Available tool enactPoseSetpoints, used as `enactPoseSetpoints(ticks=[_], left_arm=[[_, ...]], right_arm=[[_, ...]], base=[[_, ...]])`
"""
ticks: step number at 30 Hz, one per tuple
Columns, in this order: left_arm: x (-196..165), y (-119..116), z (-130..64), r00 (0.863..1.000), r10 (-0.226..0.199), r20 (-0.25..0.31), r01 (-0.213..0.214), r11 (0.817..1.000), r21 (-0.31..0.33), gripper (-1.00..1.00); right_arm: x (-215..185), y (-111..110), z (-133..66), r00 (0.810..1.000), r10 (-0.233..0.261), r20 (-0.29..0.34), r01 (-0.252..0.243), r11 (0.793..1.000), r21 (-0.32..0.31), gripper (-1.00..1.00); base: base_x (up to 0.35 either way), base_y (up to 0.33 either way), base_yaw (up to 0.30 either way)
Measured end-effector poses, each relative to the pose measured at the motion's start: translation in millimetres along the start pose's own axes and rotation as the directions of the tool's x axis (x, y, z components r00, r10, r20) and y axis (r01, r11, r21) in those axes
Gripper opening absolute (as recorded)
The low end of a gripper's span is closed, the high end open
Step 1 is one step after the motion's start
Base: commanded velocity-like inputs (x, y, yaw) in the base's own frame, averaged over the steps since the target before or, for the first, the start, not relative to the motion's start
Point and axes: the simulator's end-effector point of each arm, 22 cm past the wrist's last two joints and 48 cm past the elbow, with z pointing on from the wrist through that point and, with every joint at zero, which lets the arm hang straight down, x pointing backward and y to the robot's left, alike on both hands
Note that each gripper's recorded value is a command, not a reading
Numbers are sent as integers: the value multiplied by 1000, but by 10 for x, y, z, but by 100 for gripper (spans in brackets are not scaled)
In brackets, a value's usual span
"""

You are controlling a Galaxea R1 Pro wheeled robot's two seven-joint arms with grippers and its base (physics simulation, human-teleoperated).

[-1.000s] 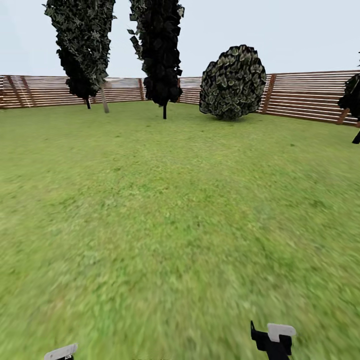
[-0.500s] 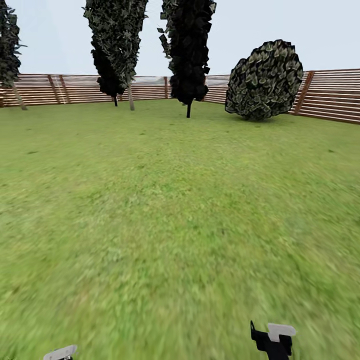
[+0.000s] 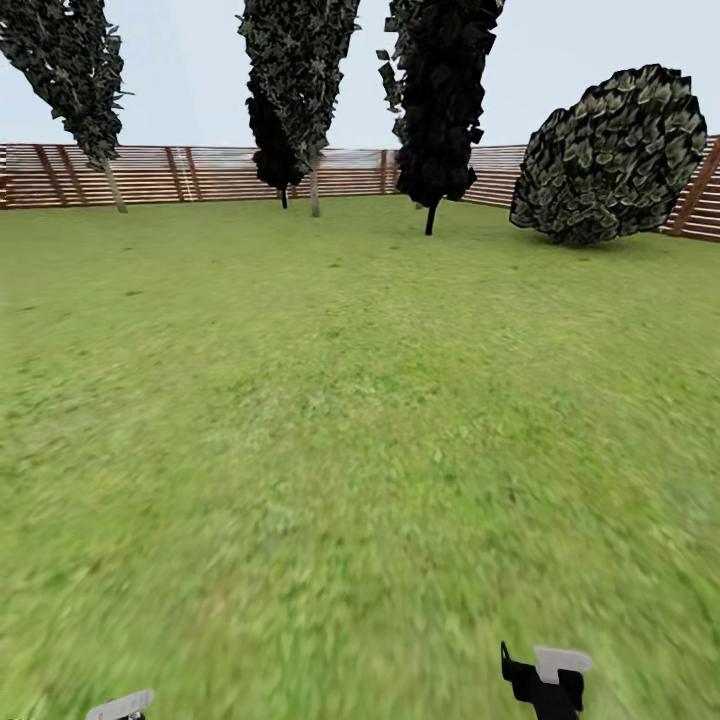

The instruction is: In the garden, pick up the pesticide atomizer on the floor and spray pesticide onto both trees until each tree trunk is fully covered.

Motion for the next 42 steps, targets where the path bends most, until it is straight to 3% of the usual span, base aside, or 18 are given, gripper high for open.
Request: enactPoseSetpoints(ticks=[42], left_arm=[[99, 16, 7, 1000, 6, -21, -6, 1000, -4, -100]], right_arm=[[115, 11, 2, 1000, -6, -23, 6, 1000, -3, 100]], base=[[272, 208, 278]])
